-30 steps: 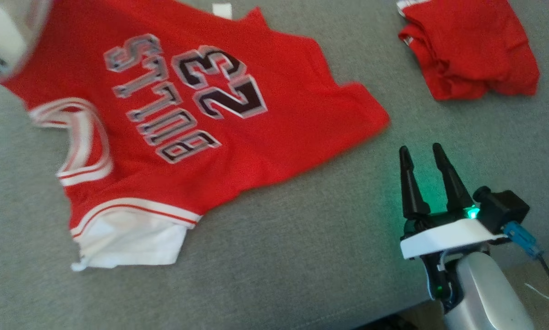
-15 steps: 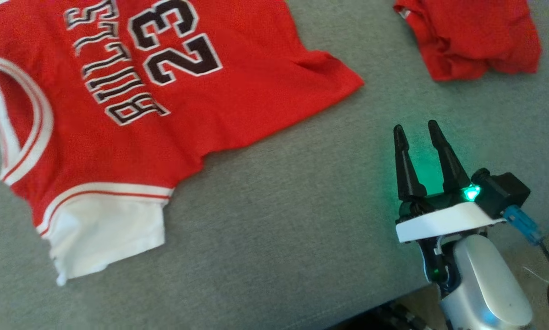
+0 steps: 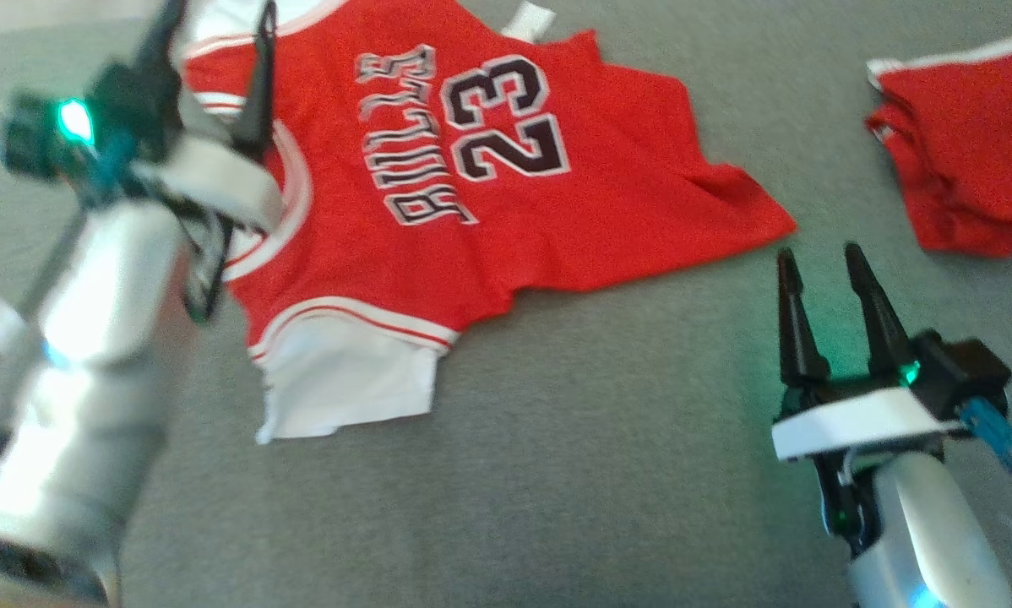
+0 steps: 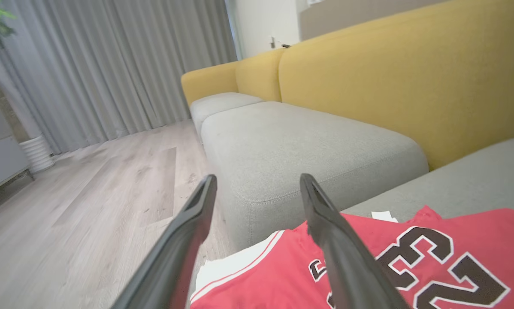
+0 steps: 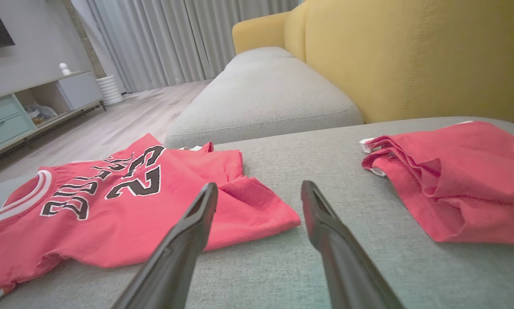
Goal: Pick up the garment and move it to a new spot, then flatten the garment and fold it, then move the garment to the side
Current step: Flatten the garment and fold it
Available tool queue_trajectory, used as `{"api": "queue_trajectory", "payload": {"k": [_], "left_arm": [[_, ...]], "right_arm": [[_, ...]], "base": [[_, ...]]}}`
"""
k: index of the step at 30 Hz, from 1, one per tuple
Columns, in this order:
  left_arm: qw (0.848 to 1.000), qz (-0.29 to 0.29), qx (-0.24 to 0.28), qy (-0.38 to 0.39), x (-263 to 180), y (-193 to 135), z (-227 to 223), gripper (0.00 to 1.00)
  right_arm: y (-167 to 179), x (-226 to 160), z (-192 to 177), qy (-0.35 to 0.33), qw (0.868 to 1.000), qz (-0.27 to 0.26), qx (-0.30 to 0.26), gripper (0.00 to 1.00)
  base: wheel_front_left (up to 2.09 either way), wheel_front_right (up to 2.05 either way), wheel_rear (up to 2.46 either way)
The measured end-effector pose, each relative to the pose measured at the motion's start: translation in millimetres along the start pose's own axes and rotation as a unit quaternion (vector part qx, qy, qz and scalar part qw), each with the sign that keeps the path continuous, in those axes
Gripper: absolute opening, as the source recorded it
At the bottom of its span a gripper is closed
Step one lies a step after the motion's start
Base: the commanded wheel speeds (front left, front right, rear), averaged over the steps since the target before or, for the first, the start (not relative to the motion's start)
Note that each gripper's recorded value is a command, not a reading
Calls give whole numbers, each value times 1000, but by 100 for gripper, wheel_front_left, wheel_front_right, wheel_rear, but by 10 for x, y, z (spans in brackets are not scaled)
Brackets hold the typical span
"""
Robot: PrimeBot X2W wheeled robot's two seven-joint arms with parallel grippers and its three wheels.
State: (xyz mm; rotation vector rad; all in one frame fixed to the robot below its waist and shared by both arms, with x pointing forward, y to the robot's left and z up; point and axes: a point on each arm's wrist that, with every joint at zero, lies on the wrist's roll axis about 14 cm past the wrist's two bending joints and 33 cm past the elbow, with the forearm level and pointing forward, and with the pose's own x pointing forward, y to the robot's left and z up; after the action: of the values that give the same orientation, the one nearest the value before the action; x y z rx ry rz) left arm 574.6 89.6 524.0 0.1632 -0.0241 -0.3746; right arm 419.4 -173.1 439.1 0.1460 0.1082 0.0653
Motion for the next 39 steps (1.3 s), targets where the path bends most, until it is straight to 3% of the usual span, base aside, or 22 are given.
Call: {"api": "queue_trajectory", "payload": {"k": [4, 9, 10, 15, 21, 25, 39], "left_arm": [[999, 36, -38, -4, -388, 27, -35, 100], [992, 87, -94, 21, -1115, -79, -323, 100], [986, 119, -116, 23, -1351, -61, -374, 100], [978, 148, -145, 20, -1663, -95, -402, 100], [983, 119, -133, 45, -1669, -242, -573, 100], [982, 77, -125, 117, -1605, -345, -900, 100], [955, 33, -89, 280, -1152, -221, -1665, 100]], "right_arm": [[91, -40, -14, 2, 1000, 11, 4, 100], [259, -66, 53, -7, 999, 33, 6, 100], [352, -77, 79, -10, 999, 46, 6, 100], [464, -83, 138, -18, 998, 62, 5, 100], [433, -97, 104, -13, 998, 58, 5, 100], [393, -96, 17, -1, 999, 53, 6, 100], [63, -70, -251, 35, 999, 6, 9, 100]], "base": [[0, 0, 0], [0, 0, 0], [0, 0, 0], [0, 0, 0], [0, 0, 0], [0, 0, 0], [0, 0, 0]]}}
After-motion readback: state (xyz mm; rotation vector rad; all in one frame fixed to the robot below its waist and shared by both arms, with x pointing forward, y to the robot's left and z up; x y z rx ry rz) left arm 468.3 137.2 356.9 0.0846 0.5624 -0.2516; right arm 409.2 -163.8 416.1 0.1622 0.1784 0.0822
